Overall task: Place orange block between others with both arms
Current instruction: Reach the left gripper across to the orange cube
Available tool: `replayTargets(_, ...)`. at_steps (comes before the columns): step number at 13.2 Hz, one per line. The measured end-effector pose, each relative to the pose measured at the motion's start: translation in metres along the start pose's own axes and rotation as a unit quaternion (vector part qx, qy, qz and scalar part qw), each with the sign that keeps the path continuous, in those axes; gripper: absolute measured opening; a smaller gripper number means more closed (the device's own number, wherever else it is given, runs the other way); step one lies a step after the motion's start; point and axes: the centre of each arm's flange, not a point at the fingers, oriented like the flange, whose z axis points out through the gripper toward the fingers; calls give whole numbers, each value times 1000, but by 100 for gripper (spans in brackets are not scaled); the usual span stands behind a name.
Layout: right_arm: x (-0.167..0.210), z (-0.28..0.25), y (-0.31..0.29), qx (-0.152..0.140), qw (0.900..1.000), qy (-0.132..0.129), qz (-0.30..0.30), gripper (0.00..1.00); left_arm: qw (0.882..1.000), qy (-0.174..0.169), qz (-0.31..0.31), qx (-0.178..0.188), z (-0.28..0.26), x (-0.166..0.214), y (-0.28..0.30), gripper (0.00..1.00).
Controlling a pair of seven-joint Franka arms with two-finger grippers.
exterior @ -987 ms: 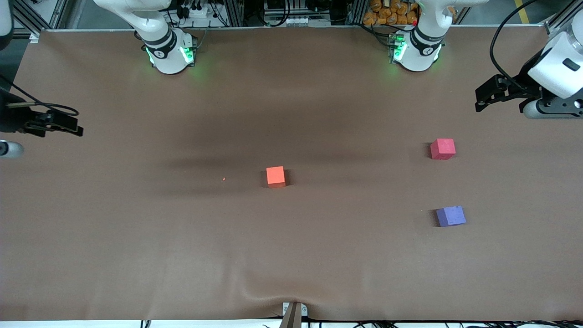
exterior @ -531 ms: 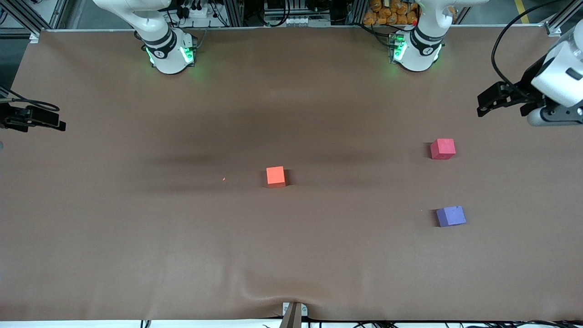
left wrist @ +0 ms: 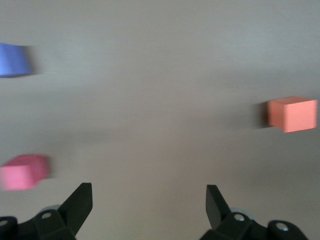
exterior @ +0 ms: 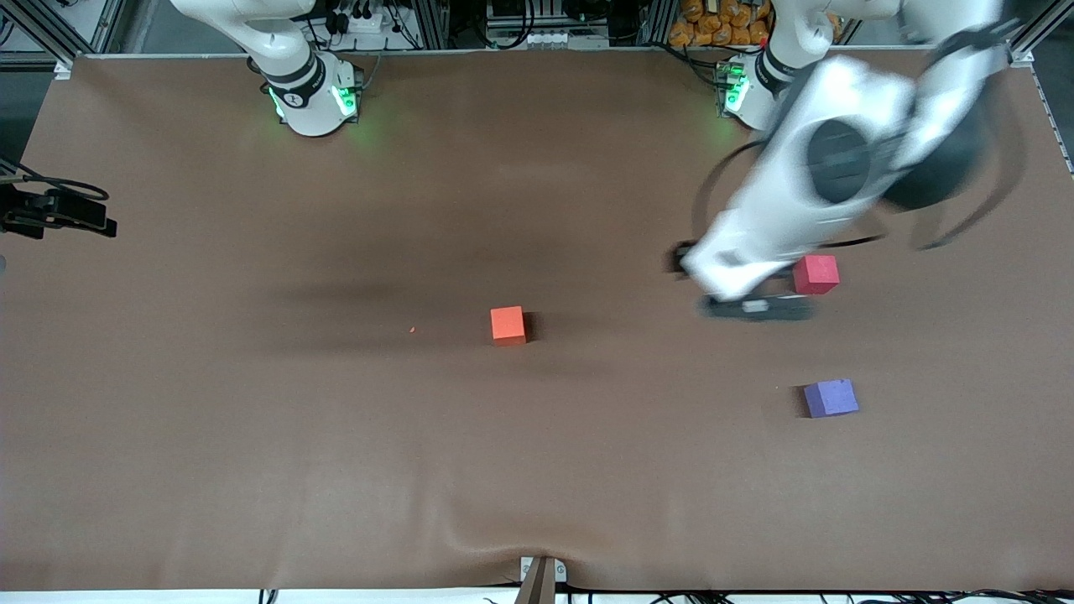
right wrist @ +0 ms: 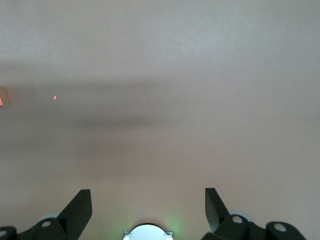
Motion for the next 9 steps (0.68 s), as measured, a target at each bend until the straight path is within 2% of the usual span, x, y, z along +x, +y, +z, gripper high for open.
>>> replayTargets(3, 0, 1, -8, -1, 1000, -4, -7, 100, 999, 24, -20, -24, 91, -4, 94, 100)
replayTargets(5, -1, 2, -9, -1, 1000, -10, -7, 100, 997, 44, -34, -46, 139, -7, 133, 100)
replayTargets(9, 0, 3, -19, -2, 1000, -13, -16, 100, 991, 71, -69, -86, 191, -28, 189, 100)
